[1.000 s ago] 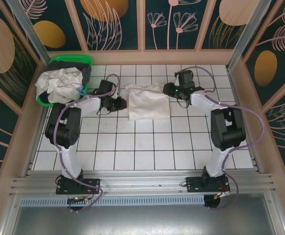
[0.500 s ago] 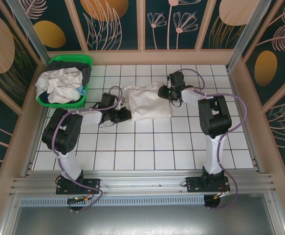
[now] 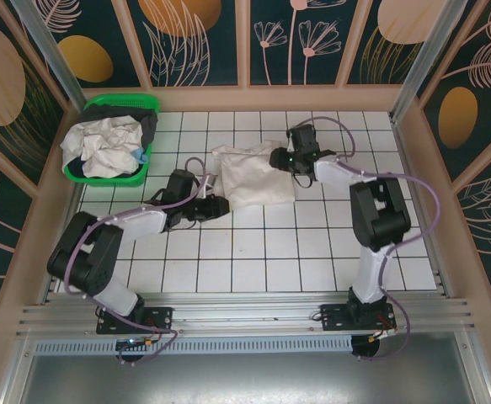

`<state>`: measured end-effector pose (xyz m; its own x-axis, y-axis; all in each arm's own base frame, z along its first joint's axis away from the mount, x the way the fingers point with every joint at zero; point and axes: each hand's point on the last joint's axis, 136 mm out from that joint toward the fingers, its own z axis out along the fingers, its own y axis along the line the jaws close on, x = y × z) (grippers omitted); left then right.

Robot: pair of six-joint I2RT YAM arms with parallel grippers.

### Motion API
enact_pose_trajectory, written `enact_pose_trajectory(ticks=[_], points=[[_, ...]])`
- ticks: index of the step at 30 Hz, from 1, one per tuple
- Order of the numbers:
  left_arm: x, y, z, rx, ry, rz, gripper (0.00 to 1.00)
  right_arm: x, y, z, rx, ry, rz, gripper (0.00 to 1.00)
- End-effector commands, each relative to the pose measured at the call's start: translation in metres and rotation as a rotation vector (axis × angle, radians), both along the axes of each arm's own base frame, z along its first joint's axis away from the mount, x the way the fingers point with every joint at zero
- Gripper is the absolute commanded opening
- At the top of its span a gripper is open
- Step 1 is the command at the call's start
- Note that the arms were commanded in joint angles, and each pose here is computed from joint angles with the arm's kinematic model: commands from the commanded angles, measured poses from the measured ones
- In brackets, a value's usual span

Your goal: Fold and stack the t-shirts

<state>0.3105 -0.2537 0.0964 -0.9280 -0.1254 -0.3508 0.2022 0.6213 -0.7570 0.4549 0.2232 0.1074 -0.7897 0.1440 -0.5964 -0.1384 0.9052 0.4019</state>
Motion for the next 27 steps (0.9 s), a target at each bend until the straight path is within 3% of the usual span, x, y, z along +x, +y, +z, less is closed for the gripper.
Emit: enact_pose_trajectory(ticks=[1,4,11,14,16,19,23,27], points=[[0.025,0.017,0.021,0.08,-0.07,0.058,0.4,-0.033,0.017,0.004,-0.007,-0.045,0.007,0.41],[0.068,0.015,0.03,0.159,-0.127,0.081,0.47,-0.052,0.013,-0.032,0.017,0.029,-0.015,0.4],[0.207,-0.011,-0.008,0.315,-0.121,0.046,0.4,-0.079,-0.005,-0.078,-0.042,0.11,-0.024,0.4],[0.243,-0.011,-0.031,0.415,-0.131,0.039,0.43,-0.081,-0.027,-0.084,-0.066,0.14,-0.033,0.42],[0.244,-0.013,-0.054,0.437,-0.094,0.002,0.42,-0.078,-0.037,-0.081,-0.06,0.133,-0.025,0.44],[0.217,-0.018,-0.072,0.389,-0.045,-0.057,0.39,-0.065,-0.054,-0.078,-0.069,0.136,-0.036,0.46],[0.167,-0.013,-0.06,0.299,-0.054,-0.049,0.36,-0.04,-0.073,-0.072,-0.094,0.133,-0.061,0.47],[0.104,-0.032,-0.05,0.232,-0.046,-0.103,0.35,-0.004,-0.087,-0.063,-0.135,0.09,-0.081,0.49]])
